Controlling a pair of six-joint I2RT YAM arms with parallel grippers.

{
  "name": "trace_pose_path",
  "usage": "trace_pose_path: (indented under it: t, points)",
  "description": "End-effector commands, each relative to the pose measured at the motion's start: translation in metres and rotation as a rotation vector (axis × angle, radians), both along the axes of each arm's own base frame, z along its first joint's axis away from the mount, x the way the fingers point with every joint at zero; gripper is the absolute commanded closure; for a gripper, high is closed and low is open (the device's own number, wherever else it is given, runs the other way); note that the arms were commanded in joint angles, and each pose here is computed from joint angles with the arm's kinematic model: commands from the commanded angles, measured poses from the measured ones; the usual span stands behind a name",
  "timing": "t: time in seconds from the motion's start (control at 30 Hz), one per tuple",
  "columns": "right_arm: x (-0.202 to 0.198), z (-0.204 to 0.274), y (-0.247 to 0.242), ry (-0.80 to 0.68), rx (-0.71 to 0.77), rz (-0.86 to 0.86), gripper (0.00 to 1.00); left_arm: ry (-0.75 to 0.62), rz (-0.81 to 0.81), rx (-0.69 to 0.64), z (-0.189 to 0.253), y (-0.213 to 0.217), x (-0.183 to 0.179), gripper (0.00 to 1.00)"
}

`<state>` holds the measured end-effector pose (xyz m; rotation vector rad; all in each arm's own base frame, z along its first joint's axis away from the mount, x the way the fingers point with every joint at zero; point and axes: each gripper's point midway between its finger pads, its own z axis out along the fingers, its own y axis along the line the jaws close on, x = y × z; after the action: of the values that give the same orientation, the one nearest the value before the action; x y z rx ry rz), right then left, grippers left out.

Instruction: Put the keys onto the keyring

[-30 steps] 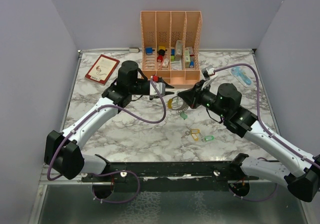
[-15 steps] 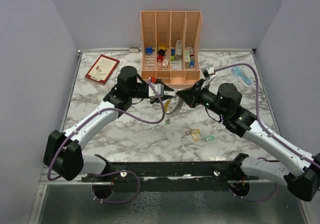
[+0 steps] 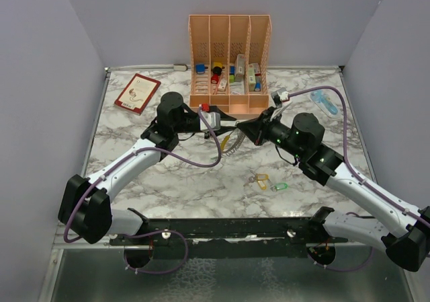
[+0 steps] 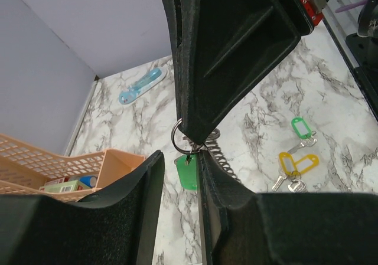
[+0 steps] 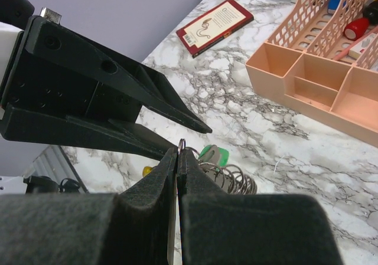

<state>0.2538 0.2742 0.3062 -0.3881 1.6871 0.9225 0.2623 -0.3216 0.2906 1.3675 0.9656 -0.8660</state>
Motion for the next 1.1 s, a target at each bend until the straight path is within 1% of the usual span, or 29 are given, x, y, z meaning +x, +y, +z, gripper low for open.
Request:
trace_pose_path:
  t: [0.0, 0.07, 0.17, 0.33, 0.4, 0.43, 0.5, 0.53, 0.97, 1.07]
  points:
    - [-0.001, 0.017, 0.005, -0.041, 0.059, 0.012, 0.99, -0.015, -0.005, -0.027, 0.010, -0.001, -0.007, 0.71]
    - [-0.001, 0.018, 0.003, -0.043, 0.063, 0.006, 0.99, -0.013, -0.005, -0.026, 0.009, -0.001, -0.008, 0.74]
    - [0.000, 0.020, 0.000, -0.046, 0.071, -0.013, 0.99, -0.011, -0.007, -0.023, 0.009, -0.001, -0.009, 0.83]
    - [0.001, 0.020, -0.005, -0.042, 0.077, -0.041, 0.99, -0.005, -0.005, -0.017, 0.006, 0.000, -0.010, 0.83]
    - [0.002, 0.021, -0.007, -0.043, 0.081, -0.055, 0.99, -0.005, -0.001, -0.016, 0.005, 0.000, -0.010, 0.85]
    - [0.003, 0.021, -0.008, -0.044, 0.083, -0.062, 0.99, -0.004, -0.001, -0.015, 0.004, 0.000, -0.010, 0.88]
    - [0.005, 0.021, -0.010, -0.044, 0.083, -0.076, 0.98, -0.001, -0.001, -0.014, 0.003, 0.000, -0.010, 0.97]
    - [0.005, 0.022, -0.011, -0.045, 0.085, -0.082, 0.99, -0.001, -0.001, -0.014, 0.004, 0.000, -0.010, 1.00]
    - [0.015, 0.025, -0.020, -0.038, 0.107, -0.161, 0.99, 0.018, 0.000, -0.004, -0.002, -0.007, -0.012, 1.00]
    - [0.017, 0.024, -0.019, -0.035, 0.093, -0.162, 0.99, 0.024, 0.004, 0.002, -0.005, -0.010, -0.013, 1.00]
